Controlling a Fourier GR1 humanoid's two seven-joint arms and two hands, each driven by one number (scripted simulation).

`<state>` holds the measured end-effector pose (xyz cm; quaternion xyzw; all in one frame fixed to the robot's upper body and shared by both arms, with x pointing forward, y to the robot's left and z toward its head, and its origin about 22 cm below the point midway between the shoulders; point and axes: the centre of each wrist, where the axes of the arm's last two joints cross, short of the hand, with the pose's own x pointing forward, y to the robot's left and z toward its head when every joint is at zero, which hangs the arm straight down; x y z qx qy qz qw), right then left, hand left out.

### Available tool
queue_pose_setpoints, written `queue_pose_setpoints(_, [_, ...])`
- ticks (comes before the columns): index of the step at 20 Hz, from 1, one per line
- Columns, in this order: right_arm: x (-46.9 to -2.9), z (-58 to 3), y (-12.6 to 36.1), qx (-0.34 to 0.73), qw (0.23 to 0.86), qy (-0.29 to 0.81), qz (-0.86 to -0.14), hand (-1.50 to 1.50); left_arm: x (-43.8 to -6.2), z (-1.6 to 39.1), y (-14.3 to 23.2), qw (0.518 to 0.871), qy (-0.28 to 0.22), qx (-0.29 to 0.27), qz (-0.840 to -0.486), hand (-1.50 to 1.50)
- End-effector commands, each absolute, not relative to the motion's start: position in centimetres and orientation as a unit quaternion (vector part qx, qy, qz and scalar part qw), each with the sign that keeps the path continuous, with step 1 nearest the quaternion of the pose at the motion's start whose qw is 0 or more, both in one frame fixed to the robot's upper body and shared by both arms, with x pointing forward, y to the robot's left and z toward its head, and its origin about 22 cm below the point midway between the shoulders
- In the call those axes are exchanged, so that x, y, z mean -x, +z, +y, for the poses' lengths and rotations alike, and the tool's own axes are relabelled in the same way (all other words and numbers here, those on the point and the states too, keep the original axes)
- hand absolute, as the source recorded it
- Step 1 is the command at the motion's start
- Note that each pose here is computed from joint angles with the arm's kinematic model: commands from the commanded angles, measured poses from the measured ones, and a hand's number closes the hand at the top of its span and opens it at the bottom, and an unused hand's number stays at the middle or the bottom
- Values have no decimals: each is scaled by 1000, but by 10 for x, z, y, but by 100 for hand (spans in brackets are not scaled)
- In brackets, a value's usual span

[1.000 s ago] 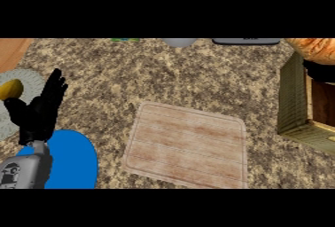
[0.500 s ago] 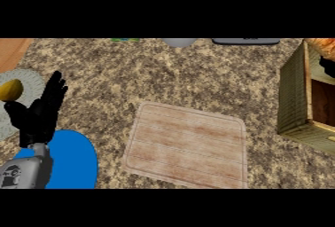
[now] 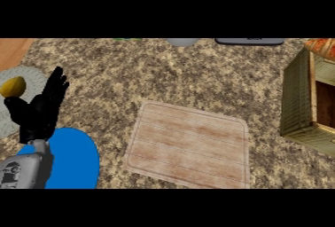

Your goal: Pick the croissant from the cutting board and place it in the basket

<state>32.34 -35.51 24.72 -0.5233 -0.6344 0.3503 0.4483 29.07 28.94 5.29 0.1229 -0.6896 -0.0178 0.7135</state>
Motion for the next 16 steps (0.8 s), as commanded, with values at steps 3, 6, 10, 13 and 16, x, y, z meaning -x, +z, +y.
queue_pose_setpoints(3, [-346,-380,235,543,406,373,-634,150,-279,301,50,716,-20,-130,-685,0])
queue_pose_setpoints(6, [-365,-369,257,551,412,371,-623,150,-287,288,47,717,-13,-126,-685,0])
queue_pose_setpoints(10, [-368,-352,227,551,458,412,-562,150,-296,299,41,717,-15,-127,-685,0])
queue_pose_setpoints(13, [-370,-369,215,537,486,445,-527,150,-289,297,43,720,-11,-123,-683,0])
queue_pose_setpoints(16, [-369,-369,219,524,498,461,-515,150,-295,284,40,718,-4,-127,-685,0])
